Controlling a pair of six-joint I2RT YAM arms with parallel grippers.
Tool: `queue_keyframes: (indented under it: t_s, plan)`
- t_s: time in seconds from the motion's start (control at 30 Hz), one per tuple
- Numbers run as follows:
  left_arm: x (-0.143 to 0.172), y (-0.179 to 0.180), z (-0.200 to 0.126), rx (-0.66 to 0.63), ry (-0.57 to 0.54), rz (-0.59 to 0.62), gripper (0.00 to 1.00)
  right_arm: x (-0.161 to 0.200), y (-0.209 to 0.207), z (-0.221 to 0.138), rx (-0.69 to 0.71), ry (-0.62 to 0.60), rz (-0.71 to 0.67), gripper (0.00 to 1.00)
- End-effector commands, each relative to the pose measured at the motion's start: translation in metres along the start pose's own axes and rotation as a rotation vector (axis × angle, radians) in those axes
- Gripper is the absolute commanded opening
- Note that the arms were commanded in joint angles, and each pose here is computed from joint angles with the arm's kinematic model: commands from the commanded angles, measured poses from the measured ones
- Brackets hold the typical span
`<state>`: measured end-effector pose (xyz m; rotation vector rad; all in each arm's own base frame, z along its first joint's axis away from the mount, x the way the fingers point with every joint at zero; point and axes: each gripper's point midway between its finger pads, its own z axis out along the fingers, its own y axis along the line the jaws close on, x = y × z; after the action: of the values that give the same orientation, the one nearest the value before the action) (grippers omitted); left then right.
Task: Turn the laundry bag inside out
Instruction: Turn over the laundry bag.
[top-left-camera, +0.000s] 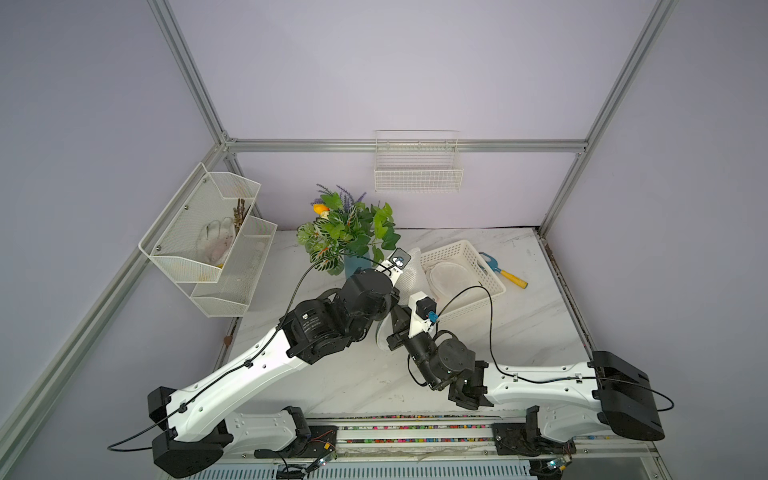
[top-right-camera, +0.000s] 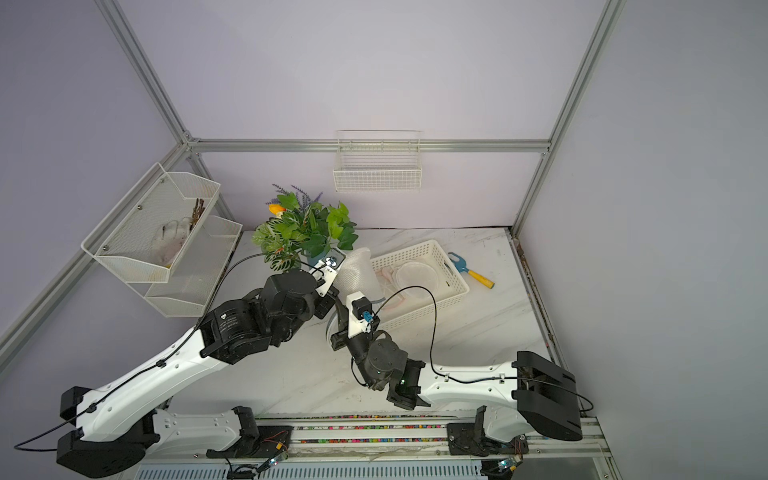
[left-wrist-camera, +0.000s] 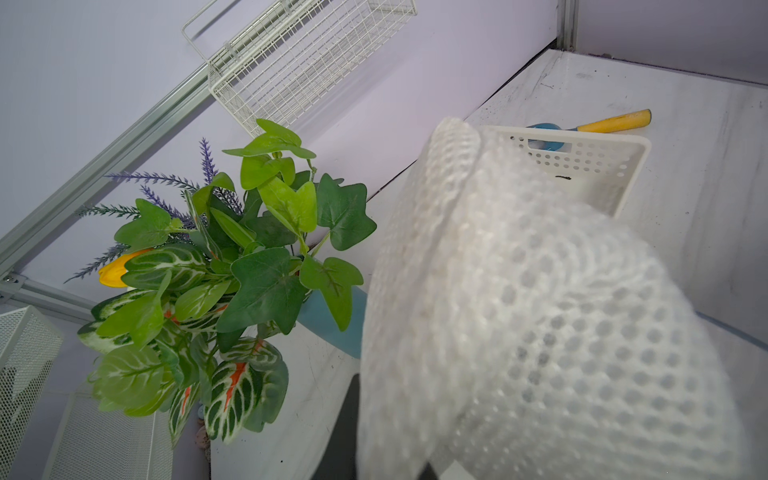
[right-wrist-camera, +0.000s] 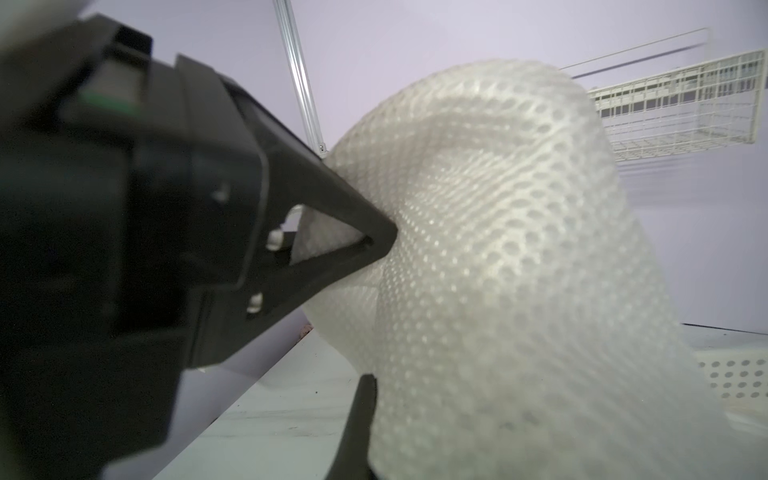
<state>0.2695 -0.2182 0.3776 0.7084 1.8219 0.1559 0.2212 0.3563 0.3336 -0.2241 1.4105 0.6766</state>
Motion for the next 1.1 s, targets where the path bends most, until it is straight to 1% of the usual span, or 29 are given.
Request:
queue_keyframes:
  t_s: [0.0,0.17,0.27,0.3,0.4,0.47,0.53,0.57,0.67,0.73,0.8,0.9,0.97,1.07]
  plan:
    - [-0.014,0.009,-0.011,-0.006,-0.068,-0.069,0.28,0.004,0.014,-0.016,-0.167,0.093,0.132,0.0]
    - [-0.008,0.007,-0.019,0.03,-0.083,-0.06,0.5,0.001,0.024,-0.04,-0.439,0.259,0.335,0.0]
    - [-0.006,0.005,-0.028,0.077,-0.114,-0.081,0.62,-0.003,0.028,-0.053,-0.581,0.338,0.417,0.0]
    - [-0.006,0.006,-0.032,0.094,-0.136,-0.097,0.64,-0.004,0.025,-0.055,-0.609,0.355,0.45,0.0]
    - [-0.01,0.007,-0.051,0.16,-0.223,-0.149,0.71,-0.006,0.007,-0.053,-0.63,0.37,0.54,0.0]
    - [-0.013,0.009,-0.067,0.206,-0.29,-0.185,0.72,-0.007,0.0,-0.051,-0.651,0.369,0.555,0.0]
    - [-0.009,0.015,-0.076,0.212,-0.319,-0.226,0.72,-0.01,-0.002,-0.048,-0.68,0.365,0.556,0.0]
    - [-0.002,0.018,-0.079,0.205,-0.317,-0.24,0.71,-0.011,-0.003,-0.047,-0.695,0.363,0.559,0.0]
    - [0.031,0.025,-0.077,0.153,-0.255,-0.296,0.65,-0.016,-0.005,-0.041,-0.723,0.355,0.568,0.0]
    - [0.056,0.02,-0.073,0.154,-0.205,-0.34,0.65,-0.018,-0.005,-0.038,-0.727,0.35,0.551,0.0]
    - [0.075,0.007,-0.074,0.219,-0.175,-0.393,0.69,-0.018,-0.008,-0.034,-0.704,0.349,0.524,0.0]
    - [0.087,-0.017,-0.082,0.366,-0.178,-0.473,0.75,-0.022,-0.012,-0.027,-0.67,0.329,0.51,0.0]
    - [0.094,-0.032,-0.082,0.432,-0.18,-0.508,0.76,-0.027,-0.01,-0.026,-0.685,0.311,0.523,0.0]
    - [0.105,-0.049,-0.075,0.479,-0.163,-0.494,0.75,-0.035,-0.003,-0.023,-0.729,0.292,0.544,0.0]
